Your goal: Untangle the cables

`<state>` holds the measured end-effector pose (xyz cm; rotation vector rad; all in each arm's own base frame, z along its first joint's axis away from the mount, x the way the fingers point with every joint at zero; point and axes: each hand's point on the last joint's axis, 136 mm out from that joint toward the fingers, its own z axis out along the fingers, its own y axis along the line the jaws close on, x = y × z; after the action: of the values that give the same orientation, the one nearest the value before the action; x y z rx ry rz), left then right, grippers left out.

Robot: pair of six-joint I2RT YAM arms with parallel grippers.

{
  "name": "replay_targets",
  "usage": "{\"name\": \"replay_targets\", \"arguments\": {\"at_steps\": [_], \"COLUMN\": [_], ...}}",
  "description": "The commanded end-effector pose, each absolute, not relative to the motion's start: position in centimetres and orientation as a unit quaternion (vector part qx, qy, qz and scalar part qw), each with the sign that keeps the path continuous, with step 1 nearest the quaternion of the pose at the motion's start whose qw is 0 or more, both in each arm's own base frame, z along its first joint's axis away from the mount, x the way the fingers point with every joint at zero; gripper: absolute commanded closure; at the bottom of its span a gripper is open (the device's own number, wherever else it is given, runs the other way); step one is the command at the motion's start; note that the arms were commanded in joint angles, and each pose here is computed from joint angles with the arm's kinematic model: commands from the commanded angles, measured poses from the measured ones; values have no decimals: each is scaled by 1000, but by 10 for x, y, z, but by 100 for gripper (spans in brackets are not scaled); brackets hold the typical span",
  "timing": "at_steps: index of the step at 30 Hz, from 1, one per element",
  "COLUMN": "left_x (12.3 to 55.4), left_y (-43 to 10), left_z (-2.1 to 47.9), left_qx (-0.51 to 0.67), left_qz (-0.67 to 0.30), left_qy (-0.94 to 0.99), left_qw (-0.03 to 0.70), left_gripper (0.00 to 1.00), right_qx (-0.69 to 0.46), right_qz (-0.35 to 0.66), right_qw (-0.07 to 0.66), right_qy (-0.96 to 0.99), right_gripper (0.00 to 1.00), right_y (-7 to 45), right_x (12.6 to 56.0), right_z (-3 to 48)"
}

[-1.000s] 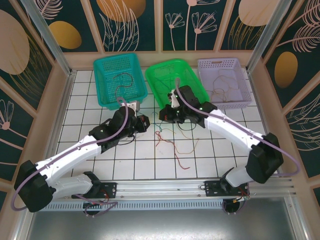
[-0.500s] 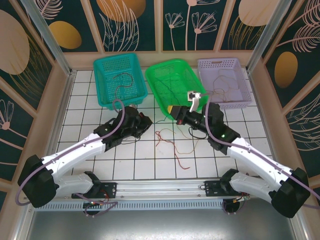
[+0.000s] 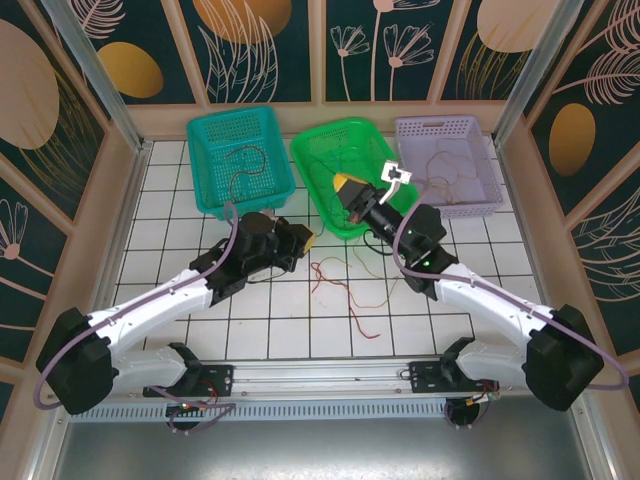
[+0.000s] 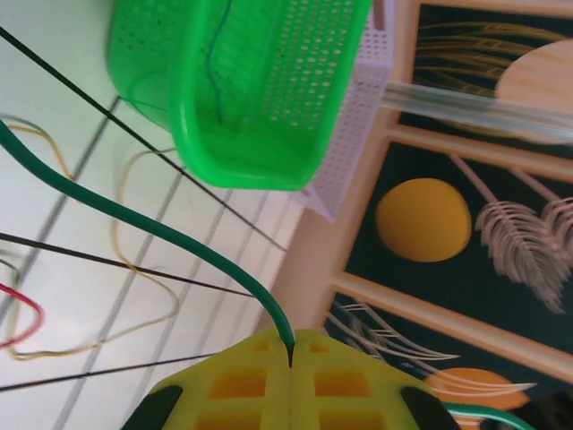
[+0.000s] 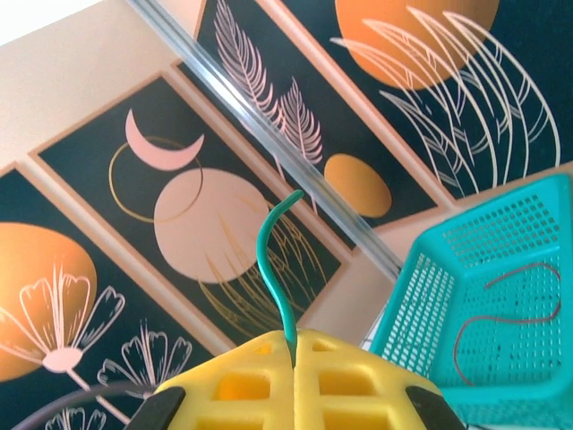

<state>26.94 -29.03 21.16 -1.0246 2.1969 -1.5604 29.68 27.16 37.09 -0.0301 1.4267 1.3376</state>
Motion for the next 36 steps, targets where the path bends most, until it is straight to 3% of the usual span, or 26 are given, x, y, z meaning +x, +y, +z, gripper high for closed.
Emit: {"name": "replay_targets", "arguments": {"at_steps": [1, 10, 14, 18, 25, 29, 36], "left_x": [255, 259, 270, 277, 283, 286, 286], "left_y": [-269, -265, -240, -208, -155, -170, -193], "left_z": [161, 176, 209, 237, 273, 267, 237], "left_qx": [-436, -463, -458, -437, -360, -309, -244], "left_qz": [-486, -514, -505, -472, -372, -368, -350], "left_qy": [753, 717, 712, 727, 781, 808, 854], "left_qw": [83, 85, 168, 240, 349, 341, 298], "left_gripper": [100, 100, 59, 40, 33, 24, 21], "right_qx": [27, 8, -42, -82, -121, -139, -156], "right_qz": [633, 638, 615, 595, 559, 552, 563], "right_qw": [654, 626, 606, 584, 584, 575, 524], "right_qy": [412, 449, 504, 546, 576, 587, 620], "right_gripper": [100, 100, 100, 100, 100, 100, 100], "right_y": [218, 232, 249, 254, 235, 232, 243], "right_x": [276, 276, 271, 261, 254, 255, 249], "right_z": [495, 491, 486, 470, 462, 462, 433]}}
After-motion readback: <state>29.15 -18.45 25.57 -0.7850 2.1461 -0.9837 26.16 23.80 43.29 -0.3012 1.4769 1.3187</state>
